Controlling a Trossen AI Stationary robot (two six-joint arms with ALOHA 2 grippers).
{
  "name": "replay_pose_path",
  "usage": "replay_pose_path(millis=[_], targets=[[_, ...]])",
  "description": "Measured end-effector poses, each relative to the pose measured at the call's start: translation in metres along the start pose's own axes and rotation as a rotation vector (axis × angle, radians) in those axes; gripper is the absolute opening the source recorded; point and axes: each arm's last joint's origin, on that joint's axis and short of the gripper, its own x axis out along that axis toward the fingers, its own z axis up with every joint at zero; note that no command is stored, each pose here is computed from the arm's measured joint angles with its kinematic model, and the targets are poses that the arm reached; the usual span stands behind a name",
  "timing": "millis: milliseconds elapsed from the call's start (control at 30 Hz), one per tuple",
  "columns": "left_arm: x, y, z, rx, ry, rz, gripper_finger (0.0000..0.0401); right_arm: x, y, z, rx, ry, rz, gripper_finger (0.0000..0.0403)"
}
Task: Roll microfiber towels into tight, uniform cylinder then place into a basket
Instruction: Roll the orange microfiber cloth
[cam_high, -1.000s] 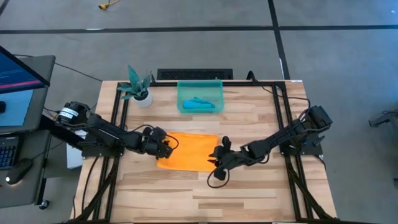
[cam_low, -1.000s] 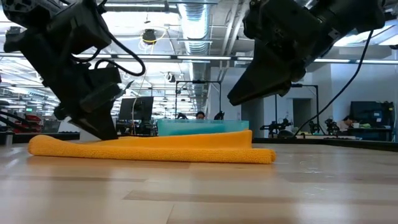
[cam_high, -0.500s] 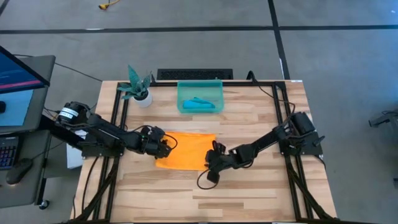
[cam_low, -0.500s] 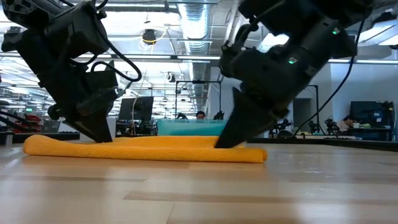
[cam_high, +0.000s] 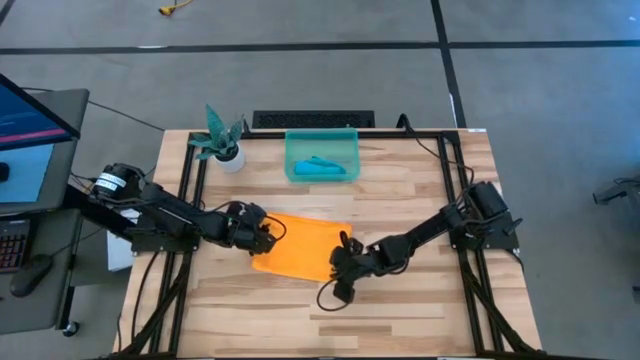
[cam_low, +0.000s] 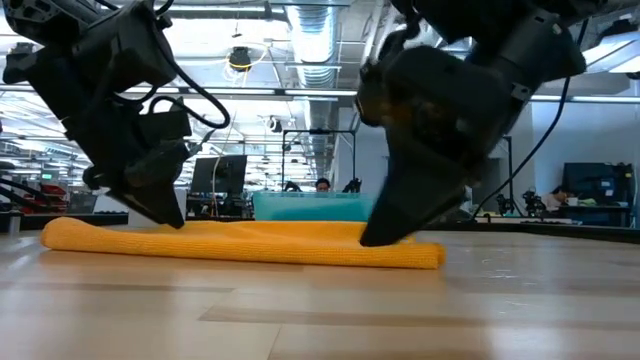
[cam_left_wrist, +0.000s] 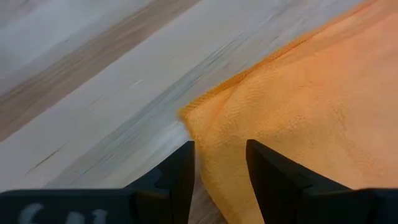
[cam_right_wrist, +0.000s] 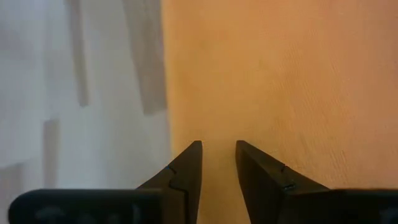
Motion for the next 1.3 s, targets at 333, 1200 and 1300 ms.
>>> replay_pose_path(millis=[333,1200,1300], targets=[[-0.013,-0.025,-0.002,0.111,-0.076,-0.220,0.0137,-0.041,0.009,0.030,-0.102,-0.104,-0.026,0.0120],[0.002,-0.063,-0.022,0.234,0.010,-0.448,0.0137,-0.017,-0.074,0.033,-0.089,0.160,-0.374,0.0120],[-0.001,-0.066,-0.020,0.252,0.039,-0.494,0.0137,-0.015,-0.076,0.030,-0.093,0.191,-0.387,0.0120]])
